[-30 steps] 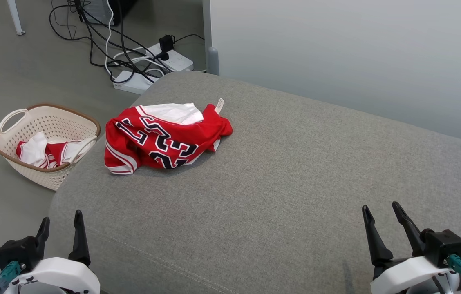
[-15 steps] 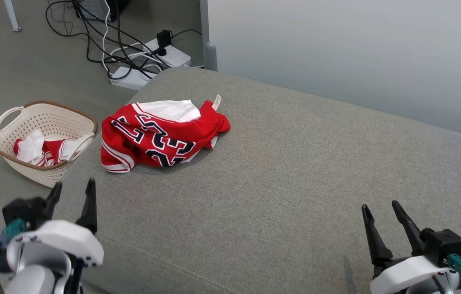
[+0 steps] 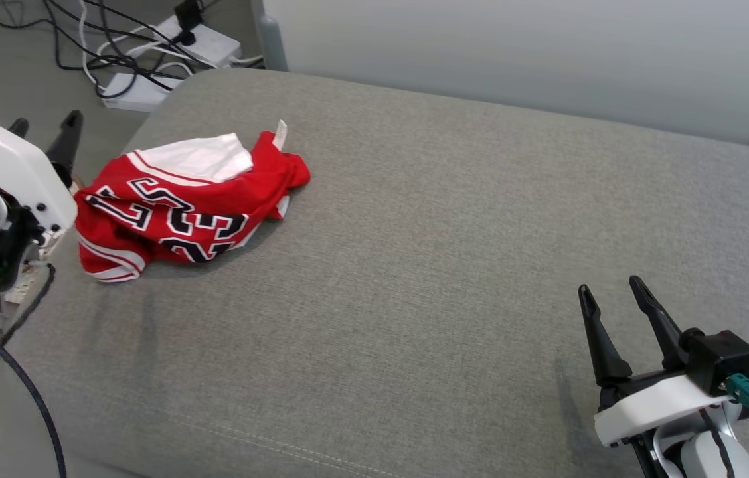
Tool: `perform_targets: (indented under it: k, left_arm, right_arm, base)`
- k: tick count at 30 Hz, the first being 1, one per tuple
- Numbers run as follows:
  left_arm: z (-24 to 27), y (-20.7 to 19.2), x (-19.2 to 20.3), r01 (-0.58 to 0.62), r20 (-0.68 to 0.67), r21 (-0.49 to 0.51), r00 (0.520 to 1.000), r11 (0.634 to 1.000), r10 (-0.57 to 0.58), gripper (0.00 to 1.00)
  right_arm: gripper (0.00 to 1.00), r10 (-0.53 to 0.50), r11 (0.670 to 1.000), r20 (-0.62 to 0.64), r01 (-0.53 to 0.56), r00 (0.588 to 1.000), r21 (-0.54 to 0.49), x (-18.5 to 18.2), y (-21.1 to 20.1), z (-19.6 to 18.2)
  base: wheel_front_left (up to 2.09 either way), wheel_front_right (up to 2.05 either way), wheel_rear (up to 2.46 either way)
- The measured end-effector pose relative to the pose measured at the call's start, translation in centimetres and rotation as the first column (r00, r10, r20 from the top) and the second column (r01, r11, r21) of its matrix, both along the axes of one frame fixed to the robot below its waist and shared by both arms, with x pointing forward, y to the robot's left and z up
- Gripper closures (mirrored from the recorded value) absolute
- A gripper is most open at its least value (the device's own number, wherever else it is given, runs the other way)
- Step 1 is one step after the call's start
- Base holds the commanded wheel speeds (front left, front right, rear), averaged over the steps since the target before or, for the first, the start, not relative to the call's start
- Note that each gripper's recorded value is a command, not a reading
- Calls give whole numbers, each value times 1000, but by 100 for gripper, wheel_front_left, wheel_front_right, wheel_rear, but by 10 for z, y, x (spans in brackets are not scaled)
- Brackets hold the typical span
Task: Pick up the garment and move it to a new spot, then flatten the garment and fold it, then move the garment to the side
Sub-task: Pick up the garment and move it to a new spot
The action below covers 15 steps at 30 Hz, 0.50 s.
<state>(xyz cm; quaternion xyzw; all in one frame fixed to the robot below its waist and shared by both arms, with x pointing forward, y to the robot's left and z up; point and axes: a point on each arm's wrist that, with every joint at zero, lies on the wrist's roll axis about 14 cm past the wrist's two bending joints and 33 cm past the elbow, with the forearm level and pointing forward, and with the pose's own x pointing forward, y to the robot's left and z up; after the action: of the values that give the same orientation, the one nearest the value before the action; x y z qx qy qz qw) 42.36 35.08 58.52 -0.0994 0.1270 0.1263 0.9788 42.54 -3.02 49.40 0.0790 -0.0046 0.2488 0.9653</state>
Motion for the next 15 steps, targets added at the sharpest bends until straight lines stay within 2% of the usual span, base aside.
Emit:
perform_targets:
  k: [7, 15]
  left_arm:
    - [-47, 3, 37, -1, -182, -57, 983, 998, -9, 0]
    - [-132, -6, 53, -22, -412, -160, 910, 987, -47, 0]
  right_arm:
    - [0, -57, 998, -33, 57, 998, -9, 12, -23, -16]
    - [0, -129, 991, -80, 126, 988, -35, 27, -53, -40]
  base:
    - [0, 0, 0]
    - [0, 0, 0]
